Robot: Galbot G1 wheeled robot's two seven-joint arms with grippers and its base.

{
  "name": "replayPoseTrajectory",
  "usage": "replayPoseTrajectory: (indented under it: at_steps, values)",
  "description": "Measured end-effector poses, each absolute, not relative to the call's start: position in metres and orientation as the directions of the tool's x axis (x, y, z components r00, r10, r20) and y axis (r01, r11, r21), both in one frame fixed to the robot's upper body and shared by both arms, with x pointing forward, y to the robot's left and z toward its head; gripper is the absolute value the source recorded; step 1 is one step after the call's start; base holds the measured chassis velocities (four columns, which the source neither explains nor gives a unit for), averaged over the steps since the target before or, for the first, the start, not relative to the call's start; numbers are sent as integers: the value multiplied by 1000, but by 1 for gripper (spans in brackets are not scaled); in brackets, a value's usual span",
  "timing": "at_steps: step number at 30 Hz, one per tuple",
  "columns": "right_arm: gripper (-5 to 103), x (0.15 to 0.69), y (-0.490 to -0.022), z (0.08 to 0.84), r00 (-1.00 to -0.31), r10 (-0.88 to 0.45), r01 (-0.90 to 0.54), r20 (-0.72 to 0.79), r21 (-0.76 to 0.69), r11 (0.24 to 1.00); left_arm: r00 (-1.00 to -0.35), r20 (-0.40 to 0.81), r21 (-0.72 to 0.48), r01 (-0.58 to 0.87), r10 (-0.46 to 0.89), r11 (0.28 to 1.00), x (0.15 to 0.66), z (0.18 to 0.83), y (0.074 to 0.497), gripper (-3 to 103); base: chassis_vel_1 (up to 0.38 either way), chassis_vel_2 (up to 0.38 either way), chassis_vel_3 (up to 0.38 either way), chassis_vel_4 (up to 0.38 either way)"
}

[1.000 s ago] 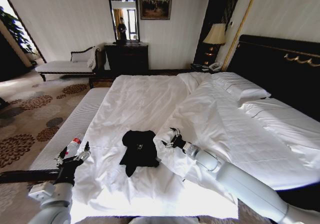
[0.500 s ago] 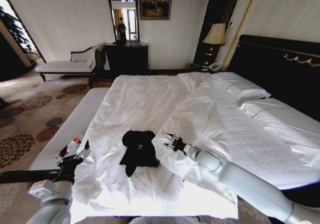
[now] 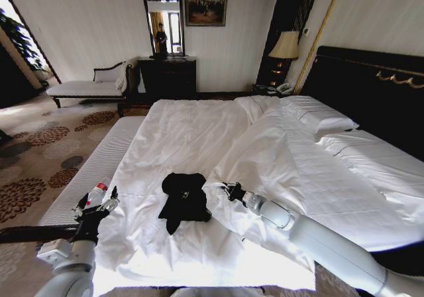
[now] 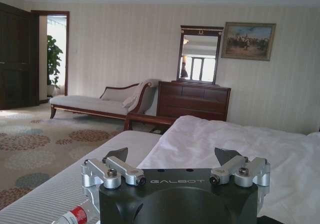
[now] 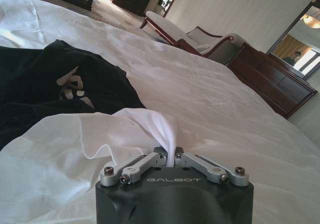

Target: Fold the clothes on the bed.

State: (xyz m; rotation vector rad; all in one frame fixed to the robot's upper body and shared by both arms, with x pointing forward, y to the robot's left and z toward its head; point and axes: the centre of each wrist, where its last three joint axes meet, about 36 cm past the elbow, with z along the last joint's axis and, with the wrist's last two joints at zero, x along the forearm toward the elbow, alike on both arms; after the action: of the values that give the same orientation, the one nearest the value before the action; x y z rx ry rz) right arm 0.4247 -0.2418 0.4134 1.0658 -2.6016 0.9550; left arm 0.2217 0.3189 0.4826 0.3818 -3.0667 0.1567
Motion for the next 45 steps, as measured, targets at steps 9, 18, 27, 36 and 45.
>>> replayPoseTrajectory:
  at_steps: [9,18,27,36,45]
  values:
    - [1,417,-247,416,-747,-558,-662,361,-479,576,-968,58,-99,-247,-243,964,221,483,318,99,0,0,0,0]
    - [1,408,-285,455,-831,-487,-554,268,-472,685,-970,48,-105,-240,-237,965,221,485,316,99,0,0,0,0]
    - [1,368,-348,499,-932,-327,-361,153,-421,832,-977,39,-111,-212,-209,971,221,487,312,99,0,0,0,0]
    - [1,342,-374,505,-979,-190,-205,78,-376,903,-980,36,-119,-199,-196,973,221,488,310,99,0,0,0,0]
    - [1,316,-420,506,-999,40,30,32,-274,961,-984,31,-125,-181,-178,976,224,489,312,99,0,0,0,0]
